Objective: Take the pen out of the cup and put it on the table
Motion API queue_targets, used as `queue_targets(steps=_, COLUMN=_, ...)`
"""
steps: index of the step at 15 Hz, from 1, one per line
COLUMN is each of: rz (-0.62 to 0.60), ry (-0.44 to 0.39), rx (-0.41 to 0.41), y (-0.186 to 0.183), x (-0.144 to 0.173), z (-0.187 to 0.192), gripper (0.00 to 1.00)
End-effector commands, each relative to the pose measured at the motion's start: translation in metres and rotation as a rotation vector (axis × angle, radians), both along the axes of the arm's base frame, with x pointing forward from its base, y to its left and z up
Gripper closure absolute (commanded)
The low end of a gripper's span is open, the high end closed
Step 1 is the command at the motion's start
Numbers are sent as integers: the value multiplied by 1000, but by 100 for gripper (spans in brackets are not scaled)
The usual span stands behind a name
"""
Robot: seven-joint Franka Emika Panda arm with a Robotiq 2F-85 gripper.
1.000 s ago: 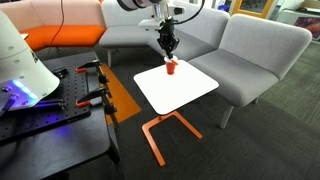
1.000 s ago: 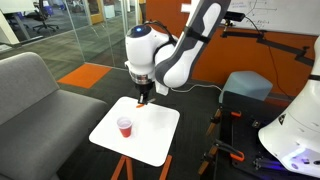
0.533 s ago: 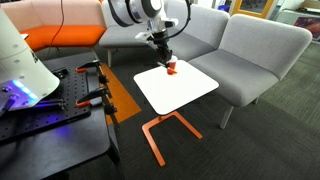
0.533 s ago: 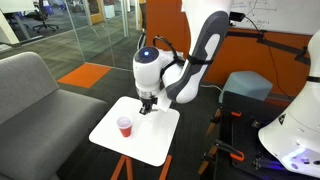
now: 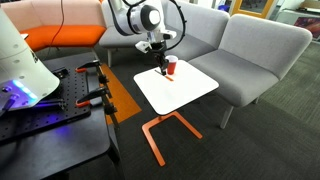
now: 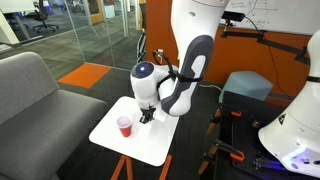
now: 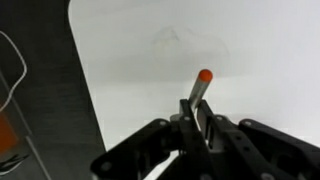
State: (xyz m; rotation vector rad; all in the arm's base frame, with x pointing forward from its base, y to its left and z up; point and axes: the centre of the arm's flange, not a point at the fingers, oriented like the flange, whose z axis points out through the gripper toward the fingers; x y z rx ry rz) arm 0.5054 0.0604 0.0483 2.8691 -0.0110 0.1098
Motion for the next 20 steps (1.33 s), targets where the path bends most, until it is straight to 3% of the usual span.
queue_targets(steps=1, rz=0, ry=10, rx=31, y=2, x=7, z=-6, gripper=62)
queue_targets(steps=9, rz=-31, ry=-16, rx=49, y=-15, x=19, z=25, gripper=2)
queue_targets(steps=16, rz=80, ry=24, rx=238, y=-21, x=19, z=78, gripper=0)
queue_targets(steps=20, rz=164, ry=71, rx=255, y=-17, x=15, z=94, gripper=0)
